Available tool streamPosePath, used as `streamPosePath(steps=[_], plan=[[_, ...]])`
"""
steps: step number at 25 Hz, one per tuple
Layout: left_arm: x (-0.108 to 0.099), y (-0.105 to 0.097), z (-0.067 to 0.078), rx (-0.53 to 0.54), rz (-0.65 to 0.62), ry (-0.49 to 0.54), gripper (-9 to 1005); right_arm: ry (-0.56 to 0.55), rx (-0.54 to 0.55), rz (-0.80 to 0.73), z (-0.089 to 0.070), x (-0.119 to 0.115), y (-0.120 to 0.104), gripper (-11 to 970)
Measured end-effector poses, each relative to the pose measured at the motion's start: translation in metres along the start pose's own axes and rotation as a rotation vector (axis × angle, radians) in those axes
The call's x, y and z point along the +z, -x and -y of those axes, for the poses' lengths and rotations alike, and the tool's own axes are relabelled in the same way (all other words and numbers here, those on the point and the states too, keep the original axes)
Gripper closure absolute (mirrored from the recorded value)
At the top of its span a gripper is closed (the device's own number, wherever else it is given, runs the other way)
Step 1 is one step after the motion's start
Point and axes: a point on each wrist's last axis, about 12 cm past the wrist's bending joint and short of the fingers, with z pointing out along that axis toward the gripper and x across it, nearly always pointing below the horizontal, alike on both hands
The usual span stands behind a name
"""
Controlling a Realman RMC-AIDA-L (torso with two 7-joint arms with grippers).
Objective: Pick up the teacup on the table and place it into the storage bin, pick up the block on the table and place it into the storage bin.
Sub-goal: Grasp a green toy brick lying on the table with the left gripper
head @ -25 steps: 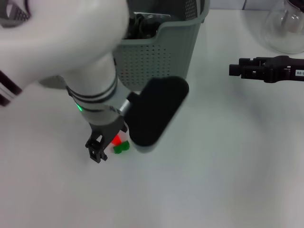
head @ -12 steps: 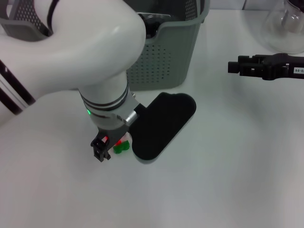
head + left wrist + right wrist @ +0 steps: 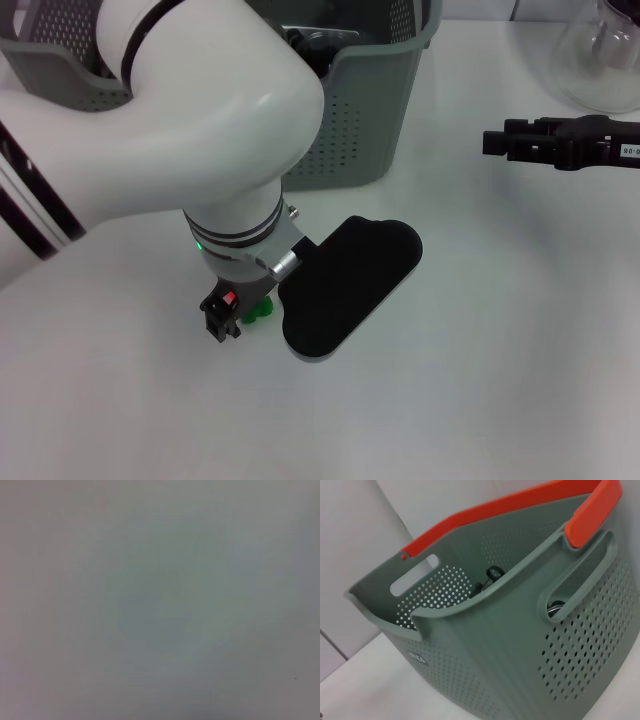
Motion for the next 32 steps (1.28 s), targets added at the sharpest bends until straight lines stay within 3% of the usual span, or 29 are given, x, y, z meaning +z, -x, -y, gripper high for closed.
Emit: streamPosePath(steps=[6,17,31,32], plan=[[0.0023,0.0004,0.0004,0.006,-0.004,0.0,198,-0.001,0.002,0.0,0.0002,-0.0005,-0.001,362],[0.0067,0.0026,0.0012,0.029,-0.024,-0.002,411,0.0,0.003,0.0,-0.0001,-0.0003,-0.0019,363],[0.0081,0.0026,0.0007,0.023,-0.034,0.001,410,-0.002,0.005,0.001,0.0001,-0.0008,-0.0024,363],[0.0081,0.0023,0.0005,0.02,-0.037,0.001,445,-0.002,0.005,0.001,0.0001,-0.0009,-0.0023,363]])
